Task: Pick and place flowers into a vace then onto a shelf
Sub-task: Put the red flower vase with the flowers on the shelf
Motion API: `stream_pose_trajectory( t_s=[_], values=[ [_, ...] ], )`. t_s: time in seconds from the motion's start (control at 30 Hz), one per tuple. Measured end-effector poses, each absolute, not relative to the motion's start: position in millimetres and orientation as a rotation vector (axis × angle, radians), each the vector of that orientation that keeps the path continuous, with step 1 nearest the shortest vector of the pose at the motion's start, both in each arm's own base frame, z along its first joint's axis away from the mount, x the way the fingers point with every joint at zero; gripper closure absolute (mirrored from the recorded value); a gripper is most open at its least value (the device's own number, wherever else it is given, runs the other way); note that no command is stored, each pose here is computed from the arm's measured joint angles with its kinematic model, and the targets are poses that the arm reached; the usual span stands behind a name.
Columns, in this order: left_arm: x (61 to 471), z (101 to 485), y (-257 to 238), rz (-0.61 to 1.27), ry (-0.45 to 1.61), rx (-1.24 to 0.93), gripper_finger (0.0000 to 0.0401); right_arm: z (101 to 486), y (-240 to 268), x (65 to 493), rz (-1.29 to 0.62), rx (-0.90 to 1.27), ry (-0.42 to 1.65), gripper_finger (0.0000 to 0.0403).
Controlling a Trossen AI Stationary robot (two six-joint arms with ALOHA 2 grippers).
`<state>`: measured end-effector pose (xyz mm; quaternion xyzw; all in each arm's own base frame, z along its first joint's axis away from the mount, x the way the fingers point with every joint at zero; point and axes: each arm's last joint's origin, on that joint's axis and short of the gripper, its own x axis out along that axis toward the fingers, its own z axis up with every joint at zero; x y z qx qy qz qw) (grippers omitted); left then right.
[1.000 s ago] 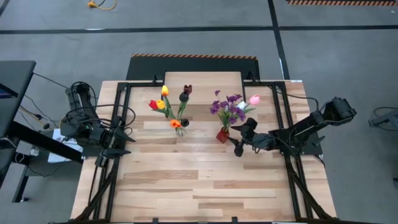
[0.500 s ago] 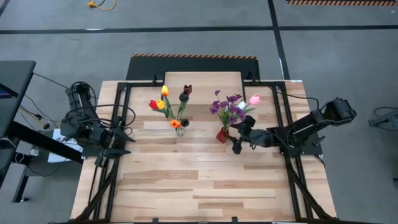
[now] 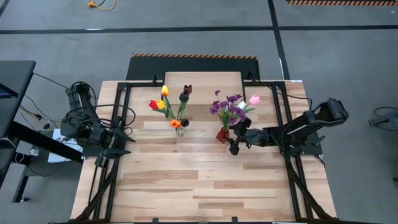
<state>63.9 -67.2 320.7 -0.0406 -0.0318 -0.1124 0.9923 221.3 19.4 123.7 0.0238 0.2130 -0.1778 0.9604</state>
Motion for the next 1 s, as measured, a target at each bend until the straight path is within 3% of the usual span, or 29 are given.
stream_pose_trajectory(
  t_s=[0.33, 1.0],
  values=[
    [63.9, 320.7, -67.2, -0.226, -0.063, -0.089, 0.0217, 110.4, 21.0, 252.8, -0.361, -0.032, 0.486, 0.0142],
    [64.0, 318.4, -67.4, -0.226, -0.044, -0.095, 0.0217, 122.0, 18.3, 259.0, -0.378, -0.025, 0.433, 0.0142]
  ],
)
